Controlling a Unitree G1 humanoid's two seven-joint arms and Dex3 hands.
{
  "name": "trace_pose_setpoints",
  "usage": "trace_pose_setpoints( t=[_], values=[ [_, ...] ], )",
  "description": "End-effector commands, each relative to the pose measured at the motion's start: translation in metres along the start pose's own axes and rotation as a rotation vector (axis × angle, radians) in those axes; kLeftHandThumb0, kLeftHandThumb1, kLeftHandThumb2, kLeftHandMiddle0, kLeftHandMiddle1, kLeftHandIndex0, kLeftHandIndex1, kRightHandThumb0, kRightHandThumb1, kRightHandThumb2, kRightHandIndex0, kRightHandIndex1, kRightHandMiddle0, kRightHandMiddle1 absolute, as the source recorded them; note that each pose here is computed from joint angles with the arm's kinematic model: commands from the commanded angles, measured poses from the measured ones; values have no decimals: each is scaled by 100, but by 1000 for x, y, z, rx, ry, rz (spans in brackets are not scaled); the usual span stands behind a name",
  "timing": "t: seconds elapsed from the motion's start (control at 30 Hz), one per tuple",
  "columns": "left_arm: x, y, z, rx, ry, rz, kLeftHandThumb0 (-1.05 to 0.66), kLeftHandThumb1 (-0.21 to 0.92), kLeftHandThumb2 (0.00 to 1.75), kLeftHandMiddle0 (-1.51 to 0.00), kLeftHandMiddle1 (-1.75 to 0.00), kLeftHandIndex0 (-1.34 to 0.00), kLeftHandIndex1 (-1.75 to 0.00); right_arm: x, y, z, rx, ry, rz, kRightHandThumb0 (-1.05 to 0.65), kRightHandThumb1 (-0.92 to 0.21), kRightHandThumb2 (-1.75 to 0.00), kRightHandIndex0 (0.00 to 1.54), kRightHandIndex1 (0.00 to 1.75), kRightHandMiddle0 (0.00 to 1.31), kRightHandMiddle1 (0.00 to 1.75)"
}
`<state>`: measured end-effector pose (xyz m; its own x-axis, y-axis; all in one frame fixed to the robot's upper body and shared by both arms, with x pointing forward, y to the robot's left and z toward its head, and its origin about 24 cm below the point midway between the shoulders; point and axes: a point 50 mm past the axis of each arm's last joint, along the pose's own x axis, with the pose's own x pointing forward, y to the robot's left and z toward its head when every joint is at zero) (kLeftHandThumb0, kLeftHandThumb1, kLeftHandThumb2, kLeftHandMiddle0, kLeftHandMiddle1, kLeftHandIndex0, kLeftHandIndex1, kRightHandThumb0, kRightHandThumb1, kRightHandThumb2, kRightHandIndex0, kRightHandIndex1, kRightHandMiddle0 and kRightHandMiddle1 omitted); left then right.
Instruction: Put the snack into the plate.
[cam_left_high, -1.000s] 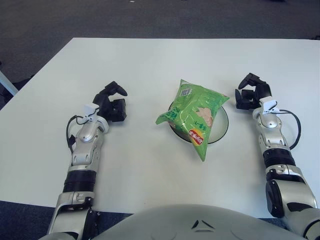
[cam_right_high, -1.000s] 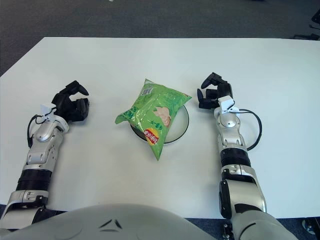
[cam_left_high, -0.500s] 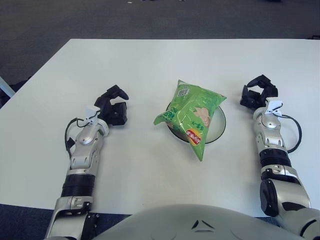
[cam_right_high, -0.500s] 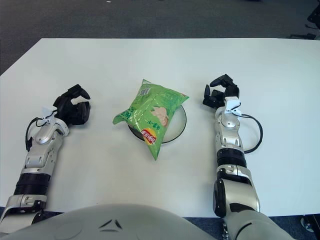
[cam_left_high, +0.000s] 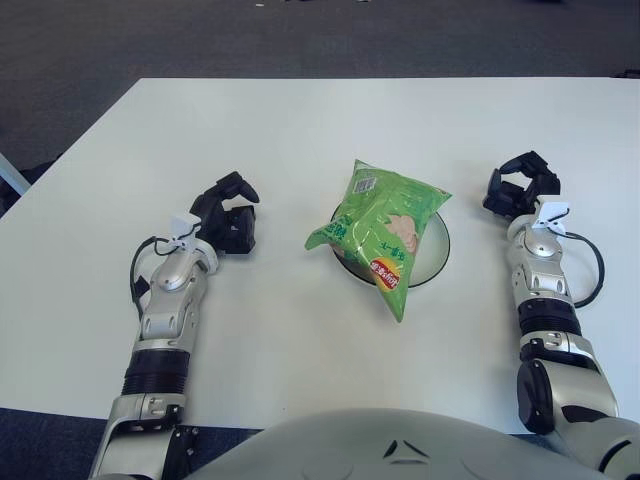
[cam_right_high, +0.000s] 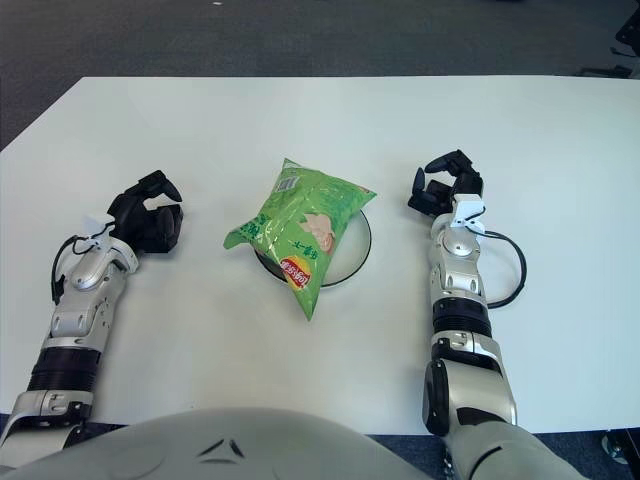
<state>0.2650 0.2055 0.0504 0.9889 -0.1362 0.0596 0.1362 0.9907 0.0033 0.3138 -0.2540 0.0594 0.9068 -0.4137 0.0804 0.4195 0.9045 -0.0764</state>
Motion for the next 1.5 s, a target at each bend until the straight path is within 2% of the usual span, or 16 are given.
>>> trace_pose_setpoints(
  t=[0.0,0.13,0.3,0.5,0.77,1.03,1.3,1.47],
  values=[
    [-30,-15,-52,-101,193,25,-53,19,148,-133,-175,-72,-175,-20,9,-31,23,129,32,-47,-34,-128,127,175,59,175],
    [-30,-14,-52,-99,184,30,-53,19,147,-133,-175,-72,-175,-20,10,-31,17,135,66,-47,-34,-128,127,175,59,175],
    [-26,-11,-41,-115,125,88,-53,20,146,-133,-175,-71,-175,-20,9,-32,-4,141,172,-48,-34,-129,127,175,60,175],
    [-26,4,-38,-139,117,165,-51,24,141,-132,-175,-68,-175,-20,8,-32,-28,129,255,-49,-30,-134,131,175,63,175],
    [-25,3,-39,-145,104,257,-50,25,139,-132,-175,-66,-175,-20,7,-31,-34,118,329,-50,-27,-138,132,175,66,175],
    [-25,5,-39,-129,102,280,-50,27,137,-133,-175,-65,-175,-21,8,-30,-27,104,412,-51,-25,-140,132,175,67,175],
    [-25,7,-40,-104,89,303,-49,30,134,-132,-175,-63,-175,-20,8,-30,-35,100,418,-51,-24,-141,132,175,68,175],
    [-25,10,-41,-93,79,327,-49,30,134,-132,-175,-63,-175,-20,8,-30,-35,99,348,-51,-24,-141,132,175,68,175]
  ],
)
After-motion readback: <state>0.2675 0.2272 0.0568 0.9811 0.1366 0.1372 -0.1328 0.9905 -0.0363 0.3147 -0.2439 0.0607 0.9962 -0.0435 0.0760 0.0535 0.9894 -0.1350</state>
